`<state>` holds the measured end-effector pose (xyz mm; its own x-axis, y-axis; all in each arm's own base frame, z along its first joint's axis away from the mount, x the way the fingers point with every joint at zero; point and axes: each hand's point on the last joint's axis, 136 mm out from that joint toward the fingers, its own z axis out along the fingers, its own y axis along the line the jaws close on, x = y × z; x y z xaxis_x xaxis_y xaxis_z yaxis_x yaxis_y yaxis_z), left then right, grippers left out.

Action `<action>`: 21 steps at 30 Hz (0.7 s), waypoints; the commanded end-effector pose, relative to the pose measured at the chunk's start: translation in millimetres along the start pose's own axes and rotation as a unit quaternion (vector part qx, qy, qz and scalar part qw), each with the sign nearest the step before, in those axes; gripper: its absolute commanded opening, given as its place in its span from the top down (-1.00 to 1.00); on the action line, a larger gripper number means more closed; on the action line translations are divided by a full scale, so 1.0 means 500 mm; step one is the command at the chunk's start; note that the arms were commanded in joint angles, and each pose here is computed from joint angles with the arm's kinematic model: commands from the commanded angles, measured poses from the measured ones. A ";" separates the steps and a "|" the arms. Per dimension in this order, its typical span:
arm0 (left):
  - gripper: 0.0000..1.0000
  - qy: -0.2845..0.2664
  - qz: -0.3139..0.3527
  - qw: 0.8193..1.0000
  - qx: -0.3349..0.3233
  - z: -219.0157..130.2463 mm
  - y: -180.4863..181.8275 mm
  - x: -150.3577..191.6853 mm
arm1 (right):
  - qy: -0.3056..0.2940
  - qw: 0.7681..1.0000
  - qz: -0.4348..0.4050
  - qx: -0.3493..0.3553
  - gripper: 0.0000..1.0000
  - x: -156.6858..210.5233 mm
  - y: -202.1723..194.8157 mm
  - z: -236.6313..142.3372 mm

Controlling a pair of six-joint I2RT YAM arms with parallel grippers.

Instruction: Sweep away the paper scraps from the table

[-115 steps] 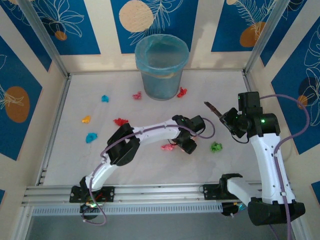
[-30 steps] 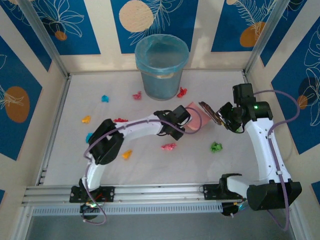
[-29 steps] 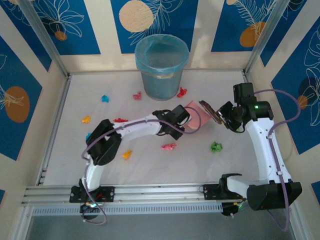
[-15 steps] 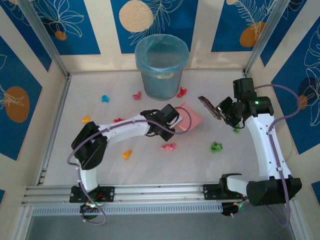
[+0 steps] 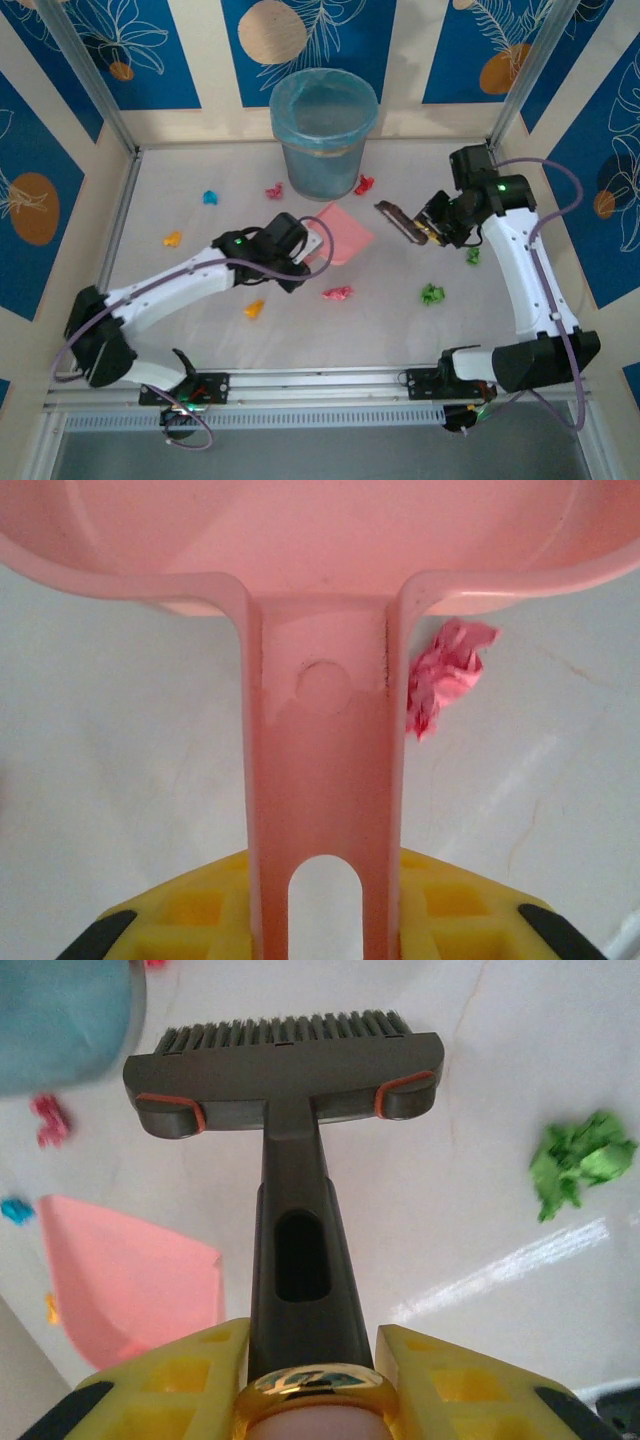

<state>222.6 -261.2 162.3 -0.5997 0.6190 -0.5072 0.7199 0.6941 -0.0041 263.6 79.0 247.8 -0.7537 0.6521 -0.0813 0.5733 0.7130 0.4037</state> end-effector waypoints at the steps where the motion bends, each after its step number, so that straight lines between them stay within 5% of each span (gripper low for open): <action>1: 1.00 0.053 -0.003 0.999 -0.010 -0.042 0.013 0.093 | 0.066 0.997 -0.032 -0.033 1.00 0.065 0.049 -0.010; 10: 1.00 0.056 -0.063 0.996 -0.027 -0.142 0.022 0.152 | 0.183 0.975 -0.058 -0.114 1.00 0.154 0.140 -0.061; 21: 1.00 0.094 -0.125 0.988 -0.008 -0.162 0.006 0.199 | 0.346 0.925 0.052 -0.152 1.00 0.258 0.126 -0.082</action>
<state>149.7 -172.1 175.8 -0.7872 0.5085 -0.3488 0.5591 0.8272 -0.0558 211.7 182.5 288.1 -0.8336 0.3913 0.3898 0.5519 0.5633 0.6149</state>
